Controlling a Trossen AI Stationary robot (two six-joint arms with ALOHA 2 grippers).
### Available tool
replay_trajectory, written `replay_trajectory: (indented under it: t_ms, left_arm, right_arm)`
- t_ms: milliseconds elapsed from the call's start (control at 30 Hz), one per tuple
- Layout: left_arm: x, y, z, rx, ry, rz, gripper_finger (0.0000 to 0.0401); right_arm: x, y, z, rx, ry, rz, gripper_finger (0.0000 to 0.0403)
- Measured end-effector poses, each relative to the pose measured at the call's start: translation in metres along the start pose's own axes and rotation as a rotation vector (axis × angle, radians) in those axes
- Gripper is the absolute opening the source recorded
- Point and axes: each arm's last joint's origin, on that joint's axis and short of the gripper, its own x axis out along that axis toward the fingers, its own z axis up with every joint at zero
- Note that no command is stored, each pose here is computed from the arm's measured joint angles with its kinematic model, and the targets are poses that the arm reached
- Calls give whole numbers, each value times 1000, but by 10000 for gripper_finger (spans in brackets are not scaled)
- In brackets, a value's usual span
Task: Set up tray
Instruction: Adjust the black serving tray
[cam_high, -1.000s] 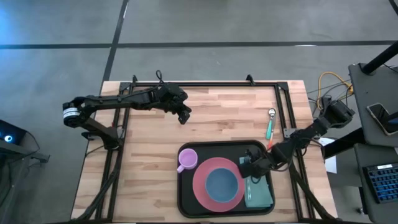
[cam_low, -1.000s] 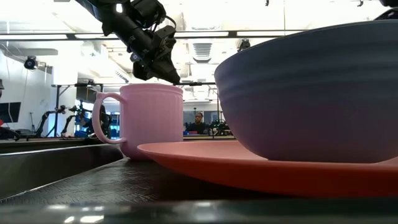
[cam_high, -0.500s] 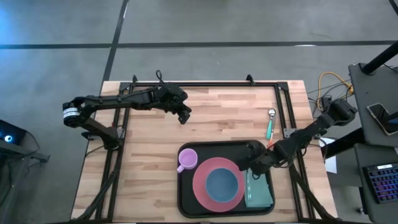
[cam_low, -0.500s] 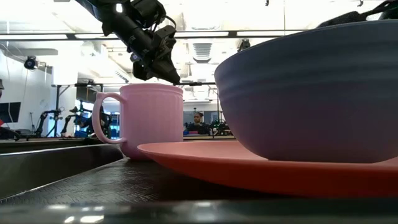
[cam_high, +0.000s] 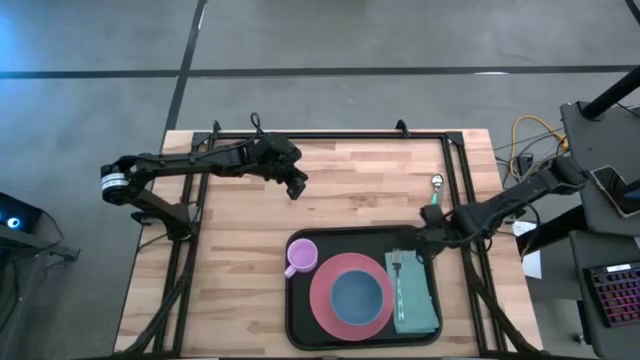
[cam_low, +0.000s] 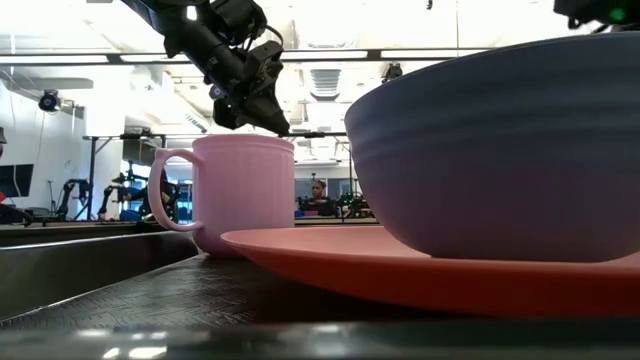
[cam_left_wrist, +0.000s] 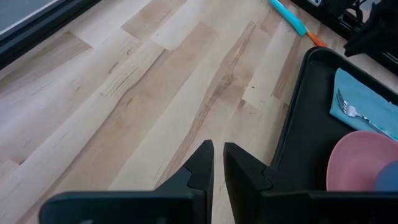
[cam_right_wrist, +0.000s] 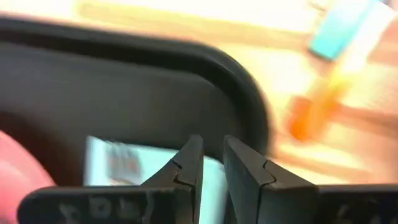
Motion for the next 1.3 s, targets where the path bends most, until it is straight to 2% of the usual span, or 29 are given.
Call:
replay_trajectory:
  t_ms: [133,467,667,867,967,1100,1300]
  left_arm:
    - [0,0,-1,-1,6,2,18]
    - [3,2,-6,-2,17,7,18]
    - [4,3,-8,-2,25,12,18]
    - [4,3,-8,-2,25,13,18]
    - [4,3,-8,-2,25,12,18]
    - [2,3,-8,-3,23,11,18]
    - [2,3,-10,-6,37,14,18]
  right_arm:
    - [-1,-13,-2,-4,127,-160,53]
    - [15,-9,-17,-82,428,-335,53]
    - [39,13,-29,-132,536,-255,53]
    - [62,30,-38,-134,563,-212,54]
    - [60,41,-40,-158,553,-184,52]
    - [48,45,-35,-174,436,-147,52]
    - [31,46,-26,-180,476,-44,46]
